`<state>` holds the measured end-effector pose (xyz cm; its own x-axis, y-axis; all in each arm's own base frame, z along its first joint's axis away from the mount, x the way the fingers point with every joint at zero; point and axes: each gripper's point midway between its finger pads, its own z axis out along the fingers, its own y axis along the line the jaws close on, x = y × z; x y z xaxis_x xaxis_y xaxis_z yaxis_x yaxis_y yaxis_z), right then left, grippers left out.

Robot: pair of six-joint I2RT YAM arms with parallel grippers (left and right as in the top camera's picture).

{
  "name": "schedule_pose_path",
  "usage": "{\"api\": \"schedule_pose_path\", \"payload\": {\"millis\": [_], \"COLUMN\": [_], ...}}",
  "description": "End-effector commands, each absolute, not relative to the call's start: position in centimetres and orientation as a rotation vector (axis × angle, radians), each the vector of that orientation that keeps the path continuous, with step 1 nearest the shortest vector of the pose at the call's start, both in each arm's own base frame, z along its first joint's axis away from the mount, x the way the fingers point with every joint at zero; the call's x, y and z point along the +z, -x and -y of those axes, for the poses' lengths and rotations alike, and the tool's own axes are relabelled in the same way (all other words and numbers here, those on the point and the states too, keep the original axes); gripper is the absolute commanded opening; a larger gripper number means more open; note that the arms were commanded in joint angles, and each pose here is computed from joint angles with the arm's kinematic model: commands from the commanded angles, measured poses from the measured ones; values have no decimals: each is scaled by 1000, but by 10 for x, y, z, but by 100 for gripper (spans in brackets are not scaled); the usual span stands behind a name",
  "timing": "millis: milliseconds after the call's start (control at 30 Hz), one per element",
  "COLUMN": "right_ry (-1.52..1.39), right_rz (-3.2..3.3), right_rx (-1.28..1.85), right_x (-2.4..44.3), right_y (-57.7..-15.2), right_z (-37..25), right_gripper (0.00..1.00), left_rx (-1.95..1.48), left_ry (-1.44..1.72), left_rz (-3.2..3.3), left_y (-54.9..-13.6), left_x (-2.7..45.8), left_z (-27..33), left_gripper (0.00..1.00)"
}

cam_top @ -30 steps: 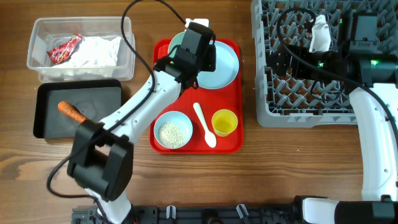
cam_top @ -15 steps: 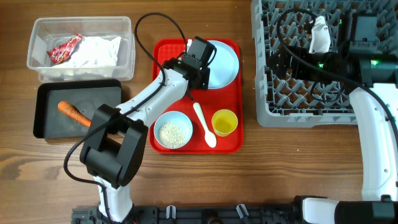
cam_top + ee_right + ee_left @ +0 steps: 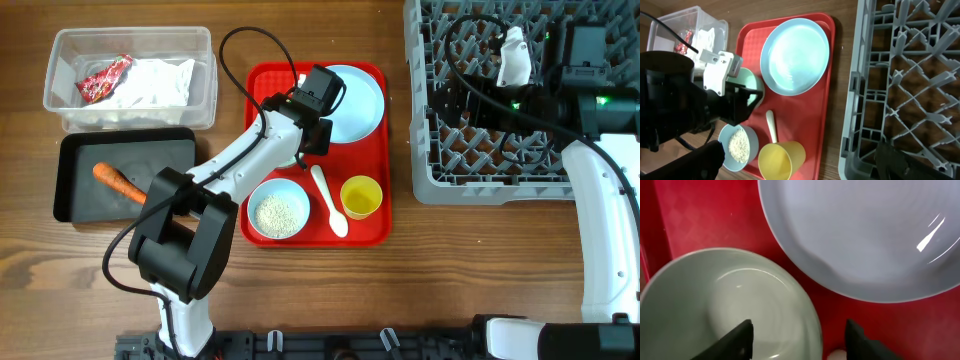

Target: Sort waste into correct bins and load items into the dishwasher rack

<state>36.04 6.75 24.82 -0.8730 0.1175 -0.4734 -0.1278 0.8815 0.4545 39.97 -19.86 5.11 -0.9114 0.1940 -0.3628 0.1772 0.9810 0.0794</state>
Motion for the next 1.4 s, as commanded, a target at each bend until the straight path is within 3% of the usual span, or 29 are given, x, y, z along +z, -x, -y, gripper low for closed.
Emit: {"api": "schedule_pose_path", "payload": {"millis": [0,167,300,367,600,933,1100,1300,1367], "right_ry": [-1,-3,-5,2,27,23,22,19,18], "right_rz": [-2540,-2541,-2549,-2552,-2546,-2549,-2549,-2549,-2549], "right_rx": [655,656,657,654,647,633,632,634,634], "right_x": [252,252,251,251,251,250,250,250,250], "right_y": [-363,-363,-361,-360,-361,-361,-361,-361,-361], "right_z": [-67,-67,-67,-67,-67,-65,-65,-65,-65], "right_gripper": [100,100,100,100,100,100,100,100,100], "left_rx": [217,177,15,-33,-43,-20,-13,-20,-32], "left_ry": [-249,-308,-385,-413,-522,-465,-446,-433,-420], "left_rz": [-2685,-2687,-2769,-2859,-3042,-3084,-3103,-3096,-3084], "left_y": [-411,-395,-358,-335,-281,-260,-248,-247,-250], "left_x": [69,132,150,145,94,37,13,6,6], "left_z": [181,185,200,202,204,196,188,187,190], "left_gripper": [78,84,83,79,81,78,69,41,39]}}
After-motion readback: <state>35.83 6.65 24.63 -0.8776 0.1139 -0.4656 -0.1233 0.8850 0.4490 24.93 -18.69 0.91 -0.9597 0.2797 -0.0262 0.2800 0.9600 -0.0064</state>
